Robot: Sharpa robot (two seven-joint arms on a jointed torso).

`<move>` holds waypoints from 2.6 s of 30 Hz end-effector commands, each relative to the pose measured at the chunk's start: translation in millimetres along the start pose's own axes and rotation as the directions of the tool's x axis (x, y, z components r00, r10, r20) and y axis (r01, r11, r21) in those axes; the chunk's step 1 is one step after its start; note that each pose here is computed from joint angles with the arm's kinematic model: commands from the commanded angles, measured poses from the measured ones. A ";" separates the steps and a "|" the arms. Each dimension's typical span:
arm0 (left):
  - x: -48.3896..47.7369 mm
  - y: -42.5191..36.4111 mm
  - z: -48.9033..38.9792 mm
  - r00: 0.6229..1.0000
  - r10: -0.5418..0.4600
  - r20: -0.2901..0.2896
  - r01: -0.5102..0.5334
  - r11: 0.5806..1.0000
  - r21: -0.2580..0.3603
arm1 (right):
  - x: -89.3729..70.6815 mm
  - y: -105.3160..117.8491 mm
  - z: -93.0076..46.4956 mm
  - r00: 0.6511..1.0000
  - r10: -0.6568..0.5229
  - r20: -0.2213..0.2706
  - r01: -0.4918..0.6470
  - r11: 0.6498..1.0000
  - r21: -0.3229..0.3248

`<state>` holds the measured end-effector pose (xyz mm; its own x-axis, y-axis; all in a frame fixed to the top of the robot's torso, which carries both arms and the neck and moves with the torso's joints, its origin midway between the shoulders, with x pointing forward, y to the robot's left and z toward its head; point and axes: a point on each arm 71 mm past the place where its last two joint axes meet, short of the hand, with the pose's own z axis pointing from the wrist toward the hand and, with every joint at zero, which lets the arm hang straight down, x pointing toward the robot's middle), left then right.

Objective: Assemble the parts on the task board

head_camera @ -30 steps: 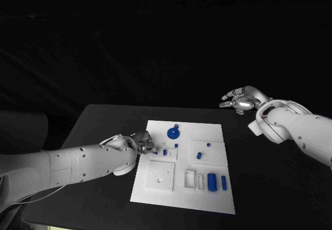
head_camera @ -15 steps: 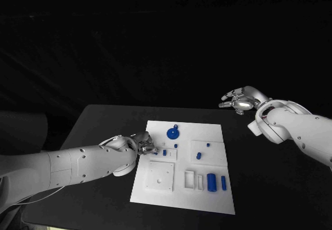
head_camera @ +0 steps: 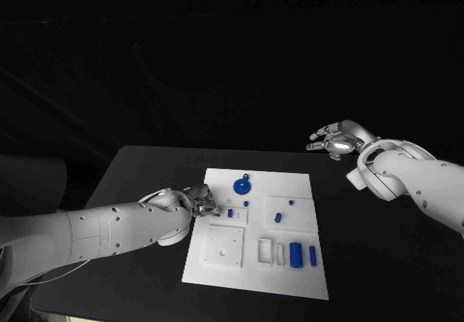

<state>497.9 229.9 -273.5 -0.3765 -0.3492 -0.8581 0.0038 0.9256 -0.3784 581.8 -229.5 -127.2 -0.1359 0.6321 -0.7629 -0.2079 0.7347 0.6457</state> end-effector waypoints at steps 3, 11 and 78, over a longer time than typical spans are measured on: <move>9.5 1.1 -1.0 0.998 0.027 -0.060 -0.027 1.000 -0.005 | 1.6 1.4 0.1 1.000 -0.001 -0.014 0.001 1.000 -0.010; 9.3 1.8 -0.5 0.998 0.028 -0.061 -0.028 1.000 -0.007 | 1.5 1.3 0.0 1.000 -0.001 -0.014 0.001 1.000 -0.010; 0.6 7.2 8.3 0.999 -0.015 -0.034 0.013 0.999 -0.043 | 1.2 0.9 -0.1 1.000 -0.001 -0.013 0.001 1.000 -0.010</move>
<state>505.5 235.4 -279.6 -0.4058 -0.3424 -0.8474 -0.0336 0.9321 -0.3606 581.8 -229.8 -127.2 -0.1366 0.6319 -0.7629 -0.2075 0.7348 0.6458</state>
